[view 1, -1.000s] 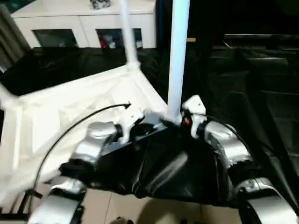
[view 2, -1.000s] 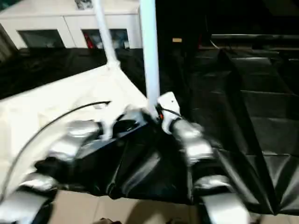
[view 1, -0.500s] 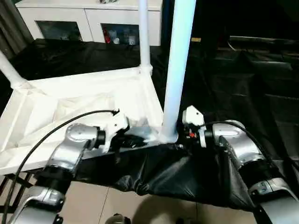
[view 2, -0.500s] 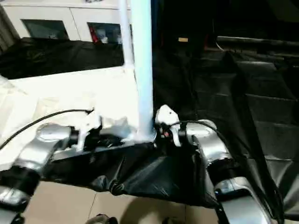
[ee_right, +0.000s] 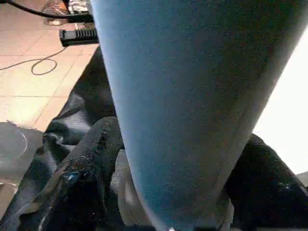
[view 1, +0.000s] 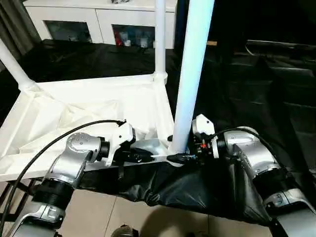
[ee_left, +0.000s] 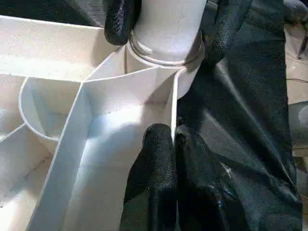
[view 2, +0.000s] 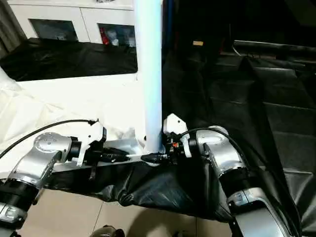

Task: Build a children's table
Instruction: Rotate leg to tighten

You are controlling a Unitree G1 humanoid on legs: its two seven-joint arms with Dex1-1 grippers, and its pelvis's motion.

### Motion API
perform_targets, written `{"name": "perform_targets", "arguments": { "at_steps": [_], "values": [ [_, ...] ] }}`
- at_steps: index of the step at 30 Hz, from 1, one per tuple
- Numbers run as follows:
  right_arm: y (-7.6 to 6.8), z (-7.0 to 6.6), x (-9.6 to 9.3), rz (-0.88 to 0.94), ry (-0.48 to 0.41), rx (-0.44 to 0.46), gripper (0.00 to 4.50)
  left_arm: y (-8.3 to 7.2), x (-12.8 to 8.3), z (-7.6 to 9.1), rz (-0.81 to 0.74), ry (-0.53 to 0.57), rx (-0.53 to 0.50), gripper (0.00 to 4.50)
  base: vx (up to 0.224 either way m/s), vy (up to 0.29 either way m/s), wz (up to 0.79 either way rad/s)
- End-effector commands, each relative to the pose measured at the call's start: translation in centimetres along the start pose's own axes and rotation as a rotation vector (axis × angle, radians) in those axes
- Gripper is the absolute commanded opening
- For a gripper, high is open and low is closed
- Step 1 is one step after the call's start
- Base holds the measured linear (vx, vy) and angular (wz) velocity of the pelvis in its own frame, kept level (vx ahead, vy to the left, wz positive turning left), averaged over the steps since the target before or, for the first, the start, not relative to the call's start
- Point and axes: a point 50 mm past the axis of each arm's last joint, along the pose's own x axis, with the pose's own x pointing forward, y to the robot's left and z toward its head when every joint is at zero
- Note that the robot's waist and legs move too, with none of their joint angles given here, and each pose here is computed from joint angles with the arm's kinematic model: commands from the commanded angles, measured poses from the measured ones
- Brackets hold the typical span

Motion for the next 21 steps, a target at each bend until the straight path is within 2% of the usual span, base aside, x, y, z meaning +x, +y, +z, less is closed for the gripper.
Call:
{"name": "perform_targets", "arguments": {
  "at_steps": [1,2,3,9,14,19,21],
  "values": [
    [0.6,-0.2,0.6,0.065,0.009,0.002,2.90,0.3,-0.2,1.6,0.000,-0.071,0.049,0.00,0.000,0.000,0.00],
    [0.7,-0.2,0.6,0.067,0.010,0.003,2.85,0.3,-0.2,1.6,0.000,-0.070,0.049,0.00,0.000,0.000,0.00],
    [0.7,-0.2,0.6,0.070,0.010,0.005,2.62,0.3,-0.2,1.6,0.002,-0.070,0.049,0.00,0.000,0.000,0.00],
    [1.1,-0.7,0.5,0.094,0.021,0.021,2.16,0.5,0.0,1.7,0.016,-0.071,0.047,0.00,0.000,0.000,0.00],
    [1.3,-0.9,0.8,0.064,0.006,0.027,2.02,1.1,0.3,1.9,0.087,-0.082,0.042,0.00,0.000,0.000,0.00],
    [0.7,-1.1,2.1,-0.133,-0.061,0.065,1.97,2.0,1.9,2.9,0.210,-0.133,0.010,0.00,0.000,0.000,0.00],
    [0.1,-1.6,3.2,-0.292,-0.052,0.093,1.96,2.4,3.2,3.2,0.274,-0.122,0.005,0.00,0.000,0.000,0.00]
  ]
}}
